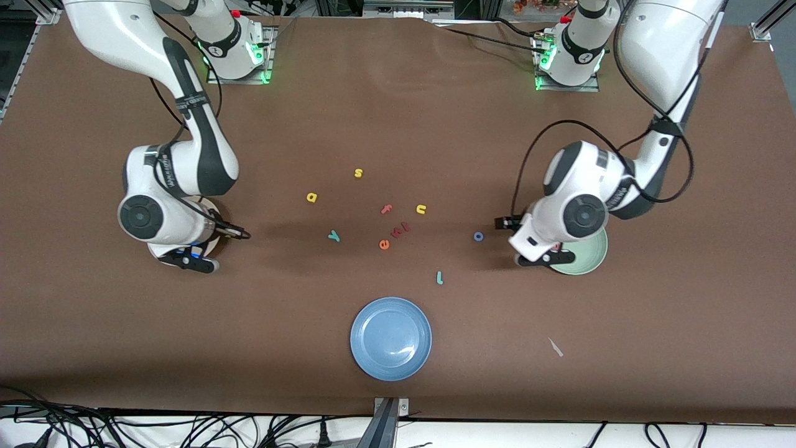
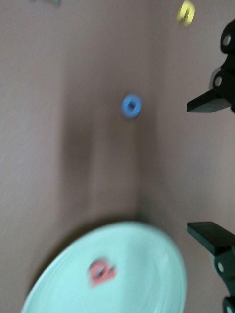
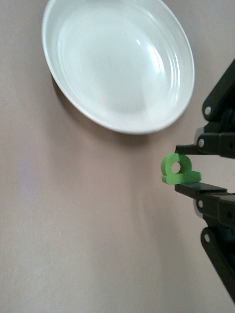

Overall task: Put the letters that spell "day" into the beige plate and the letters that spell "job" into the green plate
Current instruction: 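Lower green p onto the beige plate while the left gripper grasps blue o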

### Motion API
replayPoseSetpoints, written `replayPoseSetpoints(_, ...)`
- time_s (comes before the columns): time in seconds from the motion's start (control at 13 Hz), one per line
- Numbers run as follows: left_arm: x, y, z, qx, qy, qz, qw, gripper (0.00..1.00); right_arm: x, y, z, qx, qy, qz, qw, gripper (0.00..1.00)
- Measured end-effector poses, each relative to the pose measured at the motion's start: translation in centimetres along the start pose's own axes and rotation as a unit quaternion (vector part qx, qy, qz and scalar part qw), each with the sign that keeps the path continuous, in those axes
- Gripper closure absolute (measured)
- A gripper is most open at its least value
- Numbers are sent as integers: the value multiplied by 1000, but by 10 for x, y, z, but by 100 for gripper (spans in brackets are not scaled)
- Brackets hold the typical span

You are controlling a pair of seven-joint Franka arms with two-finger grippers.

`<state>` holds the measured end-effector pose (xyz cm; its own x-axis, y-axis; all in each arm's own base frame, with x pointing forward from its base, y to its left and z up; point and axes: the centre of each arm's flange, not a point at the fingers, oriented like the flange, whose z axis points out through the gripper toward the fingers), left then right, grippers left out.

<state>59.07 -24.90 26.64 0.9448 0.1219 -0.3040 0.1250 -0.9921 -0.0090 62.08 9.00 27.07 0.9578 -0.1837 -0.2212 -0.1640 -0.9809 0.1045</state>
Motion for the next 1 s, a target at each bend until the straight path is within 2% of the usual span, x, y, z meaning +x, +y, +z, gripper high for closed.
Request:
replayPoseSetpoints(0.08,-9,16,4,0,-2,-7,1000,4,1,21,0,-2,0,-21,1000,74)
replayPoseSetpoints(0.15,-14,27,9,-1,0,-10,1000,12,2,41,2,-4,1,-42,999,74)
replayPoseSetpoints(0.31,-15,38,18,-17,-5,-16,1000,38,4,67,11,-6,14,-81,997,74)
replayPoseSetpoints(0.39,-13,40,23,-31,-9,-23,999,48,5,76,17,-8,21,-107,994,74)
replayPoseSetpoints(0.62,-4,43,35,-56,1,-32,998,54,8,103,25,-15,36,-182,983,74)
replayPoseSetpoints(0.77,4,41,39,-61,16,-34,997,55,10,115,27,-6,38,-195,980,74)
replayPoseSetpoints(0.93,14,37,50,-43,45,-19,998,54,11,119,29,2,39,-192,981,74)
replayPoseSetpoints(1.0,18,36,57,-38,54,-16,998,54,11,118,30,3,39,-192,981,67)
